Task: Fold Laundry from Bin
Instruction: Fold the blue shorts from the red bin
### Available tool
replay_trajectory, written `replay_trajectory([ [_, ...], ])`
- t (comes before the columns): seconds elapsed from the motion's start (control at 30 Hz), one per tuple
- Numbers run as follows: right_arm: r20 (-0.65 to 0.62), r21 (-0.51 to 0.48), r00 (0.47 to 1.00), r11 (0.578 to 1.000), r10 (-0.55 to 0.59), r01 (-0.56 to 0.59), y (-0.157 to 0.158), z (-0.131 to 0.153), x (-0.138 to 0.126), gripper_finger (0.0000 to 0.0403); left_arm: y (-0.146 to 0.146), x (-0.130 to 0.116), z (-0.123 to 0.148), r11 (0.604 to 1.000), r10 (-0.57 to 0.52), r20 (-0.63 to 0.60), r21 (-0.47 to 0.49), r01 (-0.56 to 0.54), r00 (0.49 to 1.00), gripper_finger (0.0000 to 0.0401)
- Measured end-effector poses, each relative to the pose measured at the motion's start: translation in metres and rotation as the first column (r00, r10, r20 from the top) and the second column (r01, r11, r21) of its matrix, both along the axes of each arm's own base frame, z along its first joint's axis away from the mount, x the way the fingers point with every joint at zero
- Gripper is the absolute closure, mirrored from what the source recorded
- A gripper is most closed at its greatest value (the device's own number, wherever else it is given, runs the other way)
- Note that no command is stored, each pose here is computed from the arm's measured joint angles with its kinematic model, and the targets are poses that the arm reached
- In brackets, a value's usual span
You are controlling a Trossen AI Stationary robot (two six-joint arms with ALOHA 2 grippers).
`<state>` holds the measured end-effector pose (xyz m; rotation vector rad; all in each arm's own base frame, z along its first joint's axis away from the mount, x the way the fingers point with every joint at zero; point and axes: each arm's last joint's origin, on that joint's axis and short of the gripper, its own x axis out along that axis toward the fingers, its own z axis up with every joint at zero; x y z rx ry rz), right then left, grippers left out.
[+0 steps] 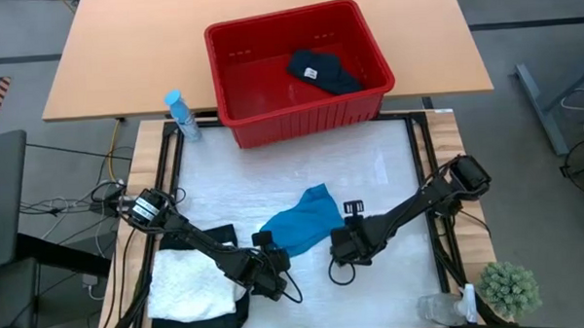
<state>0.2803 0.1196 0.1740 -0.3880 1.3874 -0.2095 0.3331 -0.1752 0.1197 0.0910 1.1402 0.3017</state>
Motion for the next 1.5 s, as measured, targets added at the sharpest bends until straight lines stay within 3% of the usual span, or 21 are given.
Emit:
replay_trajectory([
  [0.17, 0.249, 0.130, 0.968, 0.989, 0.035, -0.069, 0.013, 0.032, 0.004, 0.0228, -0.001, 0.002, 0.005, 0.998, -0.052, -0.015, 0.027, 0.052, 0.999, 0.0401],
  [0.27, 0.439, 0.205, 0.898, 0.968, 0.043, -0.147, 0.019, 0.052, 0.015, 0.0216, -0.002, 0.005, 0.009, 0.996, -0.071, -0.005, 0.052, 0.071, 0.997, 0.0401],
  [0.4, 0.586, 0.171, 0.801, 0.948, 0.120, -0.268, 0.023, 0.062, 0.033, 0.0205, -0.003, 0.008, 0.012, 0.993, -0.097, -0.001, 0.061, 0.097, 0.995, 0.0401],
  [0.77, 0.594, 0.177, 0.778, 0.909, 0.207, -0.378, 0.013, 0.020, 0.073, 0.0204, -0.009, 0.003, 0.013, 0.990, -0.112, -0.001, 0.085, 0.112, 0.994, 0.0401],
  [1.03, 0.665, 0.178, 0.731, 0.918, 0.154, -0.355, 0.004, 0.002, 0.095, 0.0204, -0.010, 0.004, 0.015, 0.989, -0.108, 0.018, 0.102, 0.106, 0.994, 0.0401],
  [1.3, 0.646, 0.170, 0.748, 0.927, 0.152, -0.335, -0.005, -0.024, 0.106, 0.0204, -0.010, 0.004, 0.015, 0.985, -0.133, 0.014, 0.116, 0.130, 0.991, 0.0401],
  [1.5, 0.651, 0.152, 0.746, 0.938, 0.142, -0.311, -0.009, -0.024, 0.108, 0.0204, -0.010, 0.007, 0.016, 0.985, -0.140, 0.038, 0.106, 0.135, 0.989, 0.0401],
])
